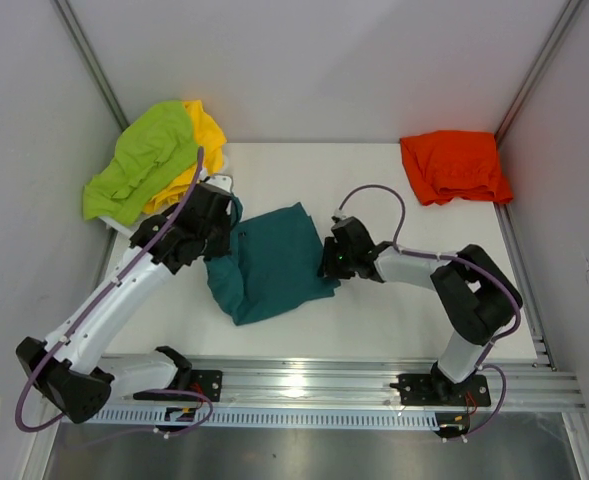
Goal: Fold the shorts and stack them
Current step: Fold the shorts
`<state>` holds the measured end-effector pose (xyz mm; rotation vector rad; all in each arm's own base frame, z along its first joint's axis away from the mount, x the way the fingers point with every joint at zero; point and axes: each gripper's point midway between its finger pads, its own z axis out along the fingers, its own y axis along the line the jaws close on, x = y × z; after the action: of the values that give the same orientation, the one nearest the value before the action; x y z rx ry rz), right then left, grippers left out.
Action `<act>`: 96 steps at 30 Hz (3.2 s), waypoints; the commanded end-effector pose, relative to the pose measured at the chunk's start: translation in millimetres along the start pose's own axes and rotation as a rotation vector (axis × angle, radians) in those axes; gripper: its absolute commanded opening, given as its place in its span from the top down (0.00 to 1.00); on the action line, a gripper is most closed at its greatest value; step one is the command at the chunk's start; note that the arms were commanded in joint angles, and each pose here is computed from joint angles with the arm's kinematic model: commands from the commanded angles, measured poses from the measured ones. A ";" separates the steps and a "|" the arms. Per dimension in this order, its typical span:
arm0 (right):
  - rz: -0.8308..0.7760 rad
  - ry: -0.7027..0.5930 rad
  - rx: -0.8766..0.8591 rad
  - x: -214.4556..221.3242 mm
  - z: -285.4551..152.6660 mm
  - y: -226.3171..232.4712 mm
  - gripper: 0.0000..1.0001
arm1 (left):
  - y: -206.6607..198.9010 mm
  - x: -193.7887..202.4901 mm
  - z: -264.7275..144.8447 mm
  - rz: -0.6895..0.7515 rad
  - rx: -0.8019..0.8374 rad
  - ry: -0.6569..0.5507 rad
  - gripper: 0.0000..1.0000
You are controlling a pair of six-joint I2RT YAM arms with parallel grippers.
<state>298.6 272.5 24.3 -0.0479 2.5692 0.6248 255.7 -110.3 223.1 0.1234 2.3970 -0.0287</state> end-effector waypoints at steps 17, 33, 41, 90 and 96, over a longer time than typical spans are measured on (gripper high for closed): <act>-0.055 0.089 -0.067 72.8 -32.6 67.2 0.44 | -59.3 -2.1 15.1 0.234 -0.091 -0.019 1.00; 0.048 -0.009 -0.084 21.1 -67.9 17.5 0.55 | -102.0 26.0 39.4 0.275 -0.085 0.016 1.00; 0.094 0.052 -0.157 40.1 -27.1 20.0 0.62 | -109.1 33.8 46.8 0.268 -0.105 0.046 1.00; 0.107 0.055 -0.030 63.8 -36.0 -16.0 0.53 | -159.1 29.8 33.7 -0.052 0.348 0.049 0.01; 0.088 -0.024 -0.051 36.6 -64.4 -12.0 0.18 | -104.1 26.9 18.1 -0.154 0.353 -0.033 0.01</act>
<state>238.0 248.9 38.9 0.0940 2.5707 0.7735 242.0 -227.3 180.3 0.1168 2.3899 -0.4575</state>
